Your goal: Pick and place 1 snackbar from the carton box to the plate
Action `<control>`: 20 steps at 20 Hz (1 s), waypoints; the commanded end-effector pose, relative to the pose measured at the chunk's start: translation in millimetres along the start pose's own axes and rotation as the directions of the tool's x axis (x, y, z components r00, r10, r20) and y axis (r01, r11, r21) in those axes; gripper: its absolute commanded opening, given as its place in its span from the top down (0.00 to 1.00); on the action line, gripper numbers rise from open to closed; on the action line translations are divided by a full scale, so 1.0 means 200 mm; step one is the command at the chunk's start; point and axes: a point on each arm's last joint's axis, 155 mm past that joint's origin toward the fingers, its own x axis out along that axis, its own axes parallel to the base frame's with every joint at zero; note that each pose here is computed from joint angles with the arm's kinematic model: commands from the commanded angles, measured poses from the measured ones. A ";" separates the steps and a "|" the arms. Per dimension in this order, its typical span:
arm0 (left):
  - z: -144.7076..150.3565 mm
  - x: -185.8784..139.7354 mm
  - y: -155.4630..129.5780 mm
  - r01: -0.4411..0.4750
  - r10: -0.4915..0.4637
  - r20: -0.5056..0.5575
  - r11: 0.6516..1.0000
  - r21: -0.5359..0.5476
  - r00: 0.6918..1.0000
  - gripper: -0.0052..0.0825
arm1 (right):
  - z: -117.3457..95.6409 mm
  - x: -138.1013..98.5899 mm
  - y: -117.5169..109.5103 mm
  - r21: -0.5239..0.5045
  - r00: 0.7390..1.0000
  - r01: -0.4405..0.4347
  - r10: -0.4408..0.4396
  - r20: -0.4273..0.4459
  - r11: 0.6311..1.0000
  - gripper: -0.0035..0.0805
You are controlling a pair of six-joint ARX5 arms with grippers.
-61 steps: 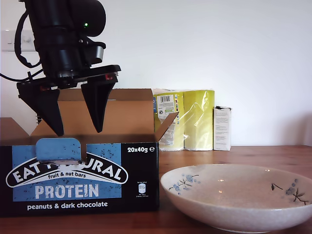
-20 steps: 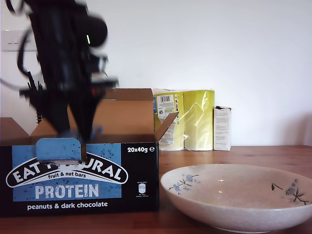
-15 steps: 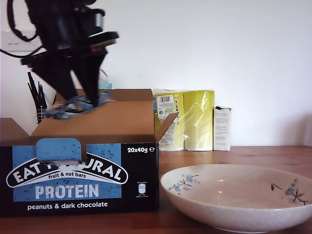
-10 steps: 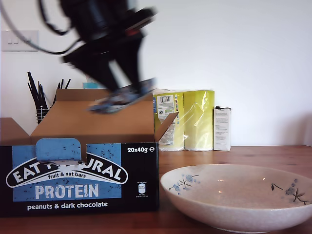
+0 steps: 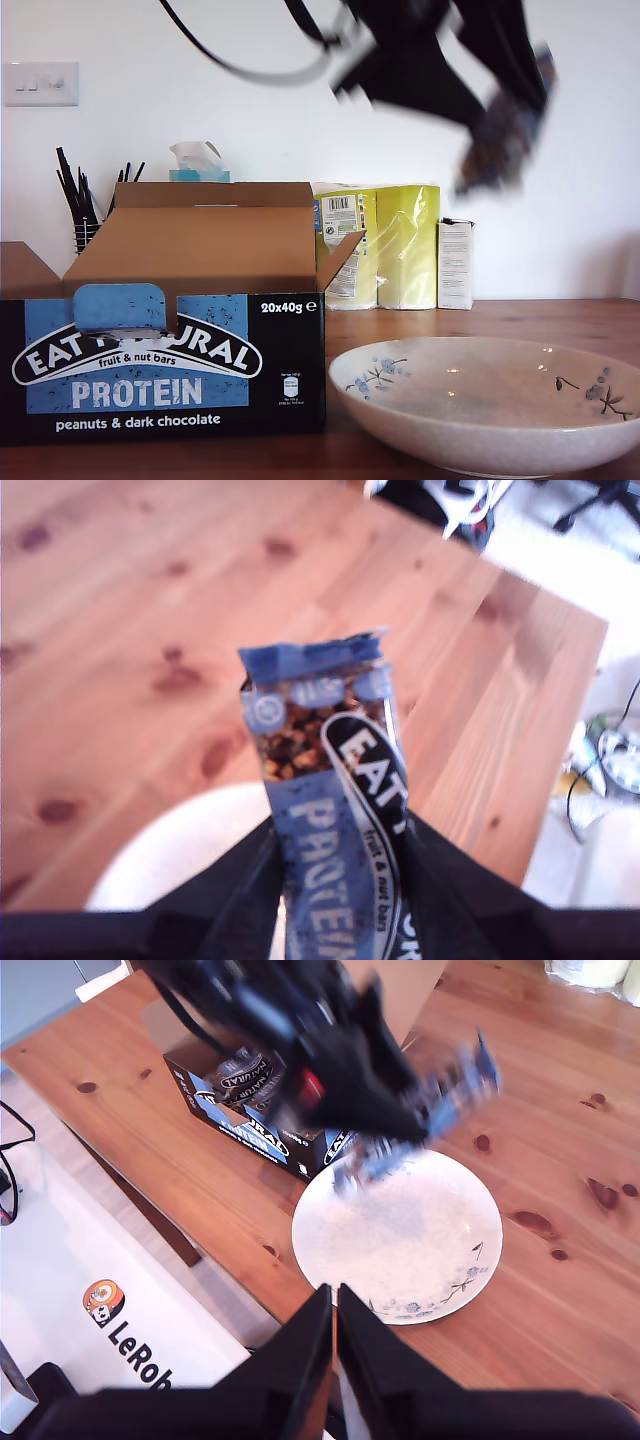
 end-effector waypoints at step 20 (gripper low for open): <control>-0.51 0.38 0.17 -0.096 0.117 -0.260 0.991 0.093 0.958 0.46 | 0.00 -0.03 0.01 0.000 1.000 -0.003 0.003 0.030 1.000 0.97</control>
